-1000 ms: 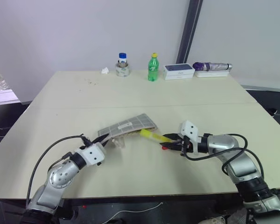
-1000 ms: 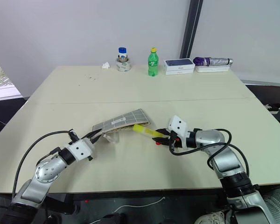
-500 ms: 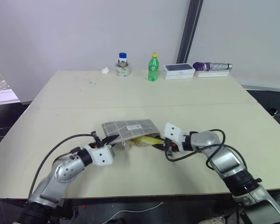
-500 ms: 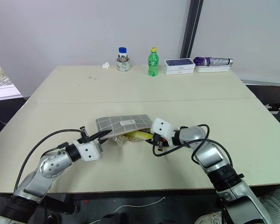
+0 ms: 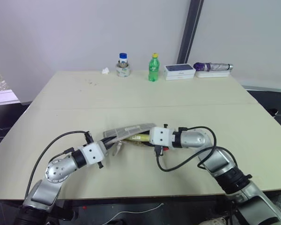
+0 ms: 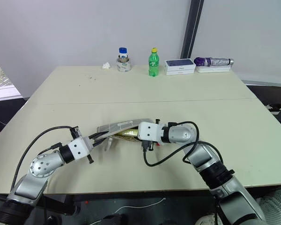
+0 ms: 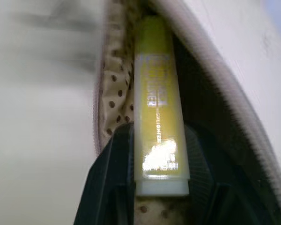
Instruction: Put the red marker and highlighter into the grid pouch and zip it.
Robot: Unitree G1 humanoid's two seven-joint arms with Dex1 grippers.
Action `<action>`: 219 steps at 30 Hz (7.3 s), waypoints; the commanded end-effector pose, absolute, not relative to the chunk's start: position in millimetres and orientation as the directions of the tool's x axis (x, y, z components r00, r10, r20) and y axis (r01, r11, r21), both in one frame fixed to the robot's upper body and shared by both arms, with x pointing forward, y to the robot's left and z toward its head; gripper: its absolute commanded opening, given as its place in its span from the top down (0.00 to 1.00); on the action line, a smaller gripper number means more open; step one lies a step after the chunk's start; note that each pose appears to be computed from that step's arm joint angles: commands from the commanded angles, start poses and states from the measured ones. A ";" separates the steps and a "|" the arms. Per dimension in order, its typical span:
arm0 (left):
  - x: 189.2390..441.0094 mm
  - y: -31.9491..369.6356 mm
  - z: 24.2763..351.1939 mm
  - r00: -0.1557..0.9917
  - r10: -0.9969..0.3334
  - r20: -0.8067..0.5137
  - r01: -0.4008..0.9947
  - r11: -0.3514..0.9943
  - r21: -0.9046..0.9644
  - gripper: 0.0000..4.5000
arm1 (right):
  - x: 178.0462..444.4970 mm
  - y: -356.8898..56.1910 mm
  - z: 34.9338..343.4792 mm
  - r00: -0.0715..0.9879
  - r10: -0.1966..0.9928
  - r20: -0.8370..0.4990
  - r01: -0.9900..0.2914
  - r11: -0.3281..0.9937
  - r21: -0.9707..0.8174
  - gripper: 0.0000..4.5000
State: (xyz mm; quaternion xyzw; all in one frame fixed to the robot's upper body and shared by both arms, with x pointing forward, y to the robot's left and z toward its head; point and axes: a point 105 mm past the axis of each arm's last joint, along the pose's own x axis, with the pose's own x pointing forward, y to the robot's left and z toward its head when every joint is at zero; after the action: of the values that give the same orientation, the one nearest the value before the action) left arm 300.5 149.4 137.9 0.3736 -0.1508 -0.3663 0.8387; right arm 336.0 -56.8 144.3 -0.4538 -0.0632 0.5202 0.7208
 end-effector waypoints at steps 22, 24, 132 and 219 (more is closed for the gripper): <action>303.8 160.2 146.6 0.725 -0.688 0.034 0.437 0.498 0.749 1.00 | 292.6 -118.1 188.8 0.337 0.914 -0.227 -0.831 0.175 -0.529 0.01; 303.6 159.2 145.6 0.726 -0.687 0.035 0.437 0.500 0.748 1.00 | 293.9 -126.3 194.4 0.376 0.907 -0.188 -0.829 0.238 -0.507 0.01; 309.0 122.6 148.2 0.648 -0.761 -0.030 0.537 0.428 0.727 1.00 | 315.9 -70.1 178.2 0.424 0.826 -0.372 -0.755 0.096 -0.649 0.02; 262.5 196.1 118.3 0.713 -0.693 -0.106 0.693 0.675 0.253 0.00 | 306.3 -211.0 146.2 0.558 0.816 -0.153 -0.830 0.544 -0.127 0.02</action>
State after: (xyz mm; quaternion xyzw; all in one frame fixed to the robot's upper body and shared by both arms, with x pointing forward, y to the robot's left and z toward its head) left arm 260.7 182.0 94.7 0.1511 0.0243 -0.4143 0.8972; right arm 307.5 -201.1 128.2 -0.0693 0.0724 0.4801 0.8715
